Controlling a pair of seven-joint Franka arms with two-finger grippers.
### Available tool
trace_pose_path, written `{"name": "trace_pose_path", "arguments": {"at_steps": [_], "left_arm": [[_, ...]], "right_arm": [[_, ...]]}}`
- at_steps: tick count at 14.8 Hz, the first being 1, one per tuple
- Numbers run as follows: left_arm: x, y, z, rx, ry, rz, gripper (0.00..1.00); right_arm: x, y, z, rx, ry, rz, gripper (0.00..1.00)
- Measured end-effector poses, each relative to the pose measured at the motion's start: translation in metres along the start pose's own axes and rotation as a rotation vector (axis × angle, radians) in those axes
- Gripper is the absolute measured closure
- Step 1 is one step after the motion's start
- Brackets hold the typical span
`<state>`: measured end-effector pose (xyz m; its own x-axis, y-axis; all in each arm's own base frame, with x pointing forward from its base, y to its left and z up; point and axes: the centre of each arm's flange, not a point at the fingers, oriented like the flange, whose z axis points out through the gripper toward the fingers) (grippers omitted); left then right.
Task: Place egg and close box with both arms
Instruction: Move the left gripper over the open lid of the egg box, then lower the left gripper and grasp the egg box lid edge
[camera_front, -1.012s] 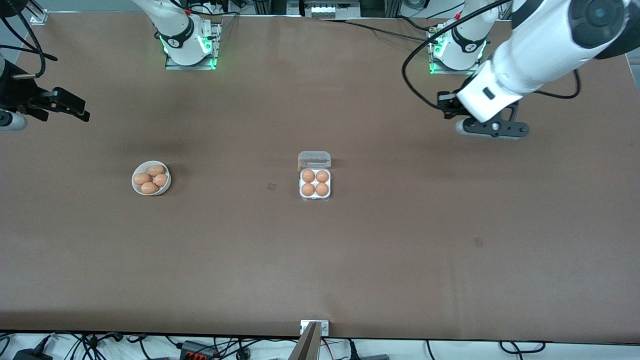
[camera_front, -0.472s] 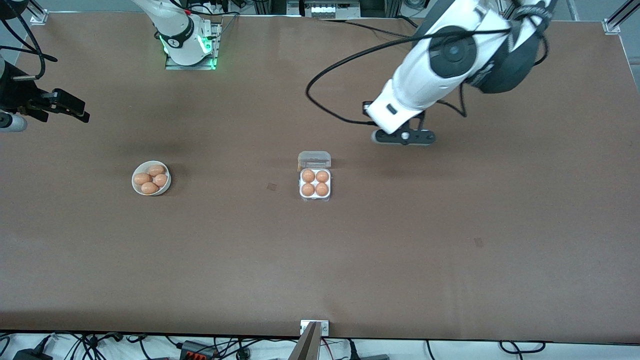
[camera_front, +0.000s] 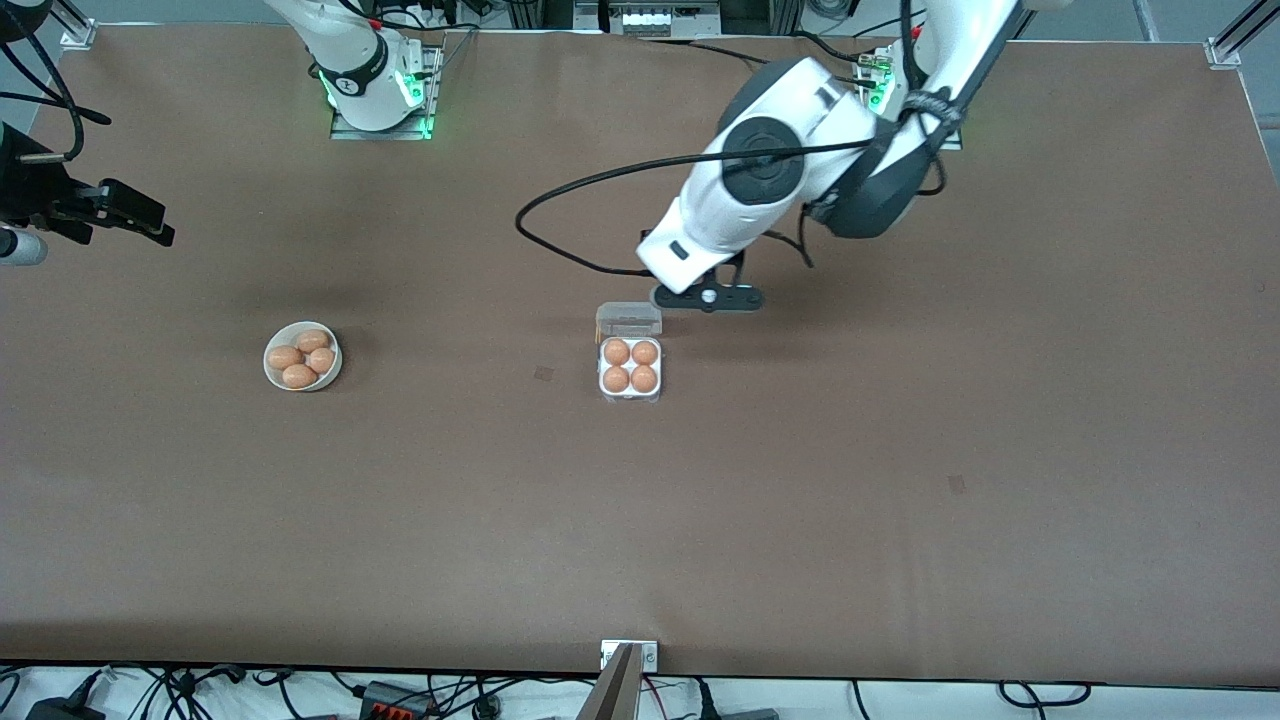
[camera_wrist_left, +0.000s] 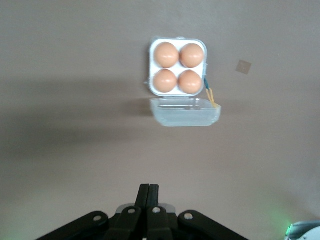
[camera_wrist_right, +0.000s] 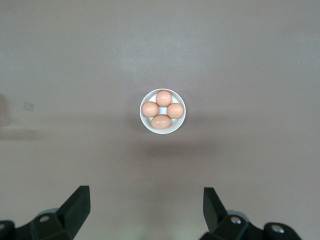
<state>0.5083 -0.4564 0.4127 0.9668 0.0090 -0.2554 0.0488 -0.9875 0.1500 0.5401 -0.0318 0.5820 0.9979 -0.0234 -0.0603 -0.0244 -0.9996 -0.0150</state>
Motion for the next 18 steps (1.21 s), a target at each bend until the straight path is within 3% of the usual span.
{"name": "trace_pose_path", "arguments": {"at_steps": [3, 18], "left_arm": [[-0.004, 0.018, 0.033, 0.037, 0.008, 0.022, 1.0], [0.01, 0.045, 0.109, 0.037, 0.089, 0.031, 1.0]], "right_arm": [[0.001, 0.0, 0.001, 0.0, -0.002, 0.0, 0.0], [0.002, 0.0, 0.003, 0.002, -0.006, 0.0, 0.0]]}}
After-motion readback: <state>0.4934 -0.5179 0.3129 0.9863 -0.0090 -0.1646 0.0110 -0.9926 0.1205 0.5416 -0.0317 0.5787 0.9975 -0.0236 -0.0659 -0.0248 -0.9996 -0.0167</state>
